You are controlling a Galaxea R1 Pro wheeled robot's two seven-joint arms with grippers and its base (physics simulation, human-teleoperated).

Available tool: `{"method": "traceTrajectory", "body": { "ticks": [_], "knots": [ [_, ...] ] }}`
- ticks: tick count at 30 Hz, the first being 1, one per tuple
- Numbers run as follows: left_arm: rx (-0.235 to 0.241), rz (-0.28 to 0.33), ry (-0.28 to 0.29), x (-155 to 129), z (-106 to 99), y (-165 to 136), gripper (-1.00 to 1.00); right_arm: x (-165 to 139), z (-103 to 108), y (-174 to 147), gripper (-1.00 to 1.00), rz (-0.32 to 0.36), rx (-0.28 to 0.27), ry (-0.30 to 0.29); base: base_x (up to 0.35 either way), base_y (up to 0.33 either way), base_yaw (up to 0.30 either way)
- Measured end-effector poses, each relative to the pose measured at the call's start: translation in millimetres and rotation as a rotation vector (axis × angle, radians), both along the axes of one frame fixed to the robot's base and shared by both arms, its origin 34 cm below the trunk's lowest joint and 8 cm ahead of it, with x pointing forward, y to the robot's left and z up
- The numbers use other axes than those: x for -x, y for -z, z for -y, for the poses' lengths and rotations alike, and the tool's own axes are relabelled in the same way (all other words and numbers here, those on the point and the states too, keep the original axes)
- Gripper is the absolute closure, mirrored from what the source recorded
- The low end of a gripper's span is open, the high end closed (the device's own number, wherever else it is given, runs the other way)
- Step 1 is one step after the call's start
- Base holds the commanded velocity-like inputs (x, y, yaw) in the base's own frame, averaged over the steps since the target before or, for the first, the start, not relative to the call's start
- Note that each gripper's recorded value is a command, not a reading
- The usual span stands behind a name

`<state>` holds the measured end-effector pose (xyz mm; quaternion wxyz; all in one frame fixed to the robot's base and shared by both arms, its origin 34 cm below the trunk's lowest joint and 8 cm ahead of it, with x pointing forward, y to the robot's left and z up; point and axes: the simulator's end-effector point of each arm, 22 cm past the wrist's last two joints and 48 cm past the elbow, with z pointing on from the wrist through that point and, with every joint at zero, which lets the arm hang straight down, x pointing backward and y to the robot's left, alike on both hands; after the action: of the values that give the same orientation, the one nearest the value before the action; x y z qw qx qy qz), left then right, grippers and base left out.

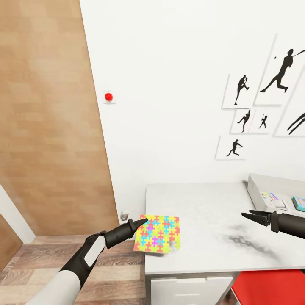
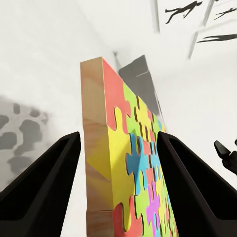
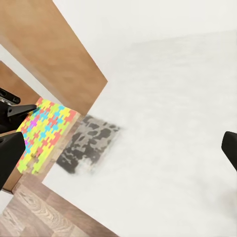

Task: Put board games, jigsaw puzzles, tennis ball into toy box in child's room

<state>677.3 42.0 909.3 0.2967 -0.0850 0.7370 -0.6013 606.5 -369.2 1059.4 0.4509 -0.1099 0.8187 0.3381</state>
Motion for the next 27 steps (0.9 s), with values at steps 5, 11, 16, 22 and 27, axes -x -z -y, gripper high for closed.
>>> {"method": "traceTrajectory", "body": {
  "ticks": [5, 11, 16, 22, 27],
  "knots": [
    [0.0, -0.001, 0.001, 1.1, 0.4, -6.1, 1.0, 1.0, -0.4, -6.3, -1.0, 0.002, 0.0, -0.001, 0.0, 0.0, 0.0],
    [0.0, -0.001, 0.001, 2.4, 0.4, -13.2, 1.0, 2.2, -1.6, -13.3, -1.0, 0.003, -0.003, -0.003, 0.0, 0.0, 0.0],
    [-0.001, 0.0, 0.001, 3.4, -0.4, -19.1, 1.0, 2.7, -2.7, -17.9, -1.0, 0.004, -0.002, -0.002, 0.0, 0.0, 0.0],
    [-0.001, 0.0, 0.0, 4.6, -1.1, -25.7, 1.0, 3.7, -3.8, -23.6, -1.0, 0.003, -0.002, -0.002, 0.0, 0.0, 0.0],
    [-0.002, 0.001, 0.0, 5.9, -1.2, -31.1, 1.0, 4.9, -4.0, -28.7, -1.0, 0.003, -0.002, -0.002, 0.0, 0.0, 0.0]
  ]
}}
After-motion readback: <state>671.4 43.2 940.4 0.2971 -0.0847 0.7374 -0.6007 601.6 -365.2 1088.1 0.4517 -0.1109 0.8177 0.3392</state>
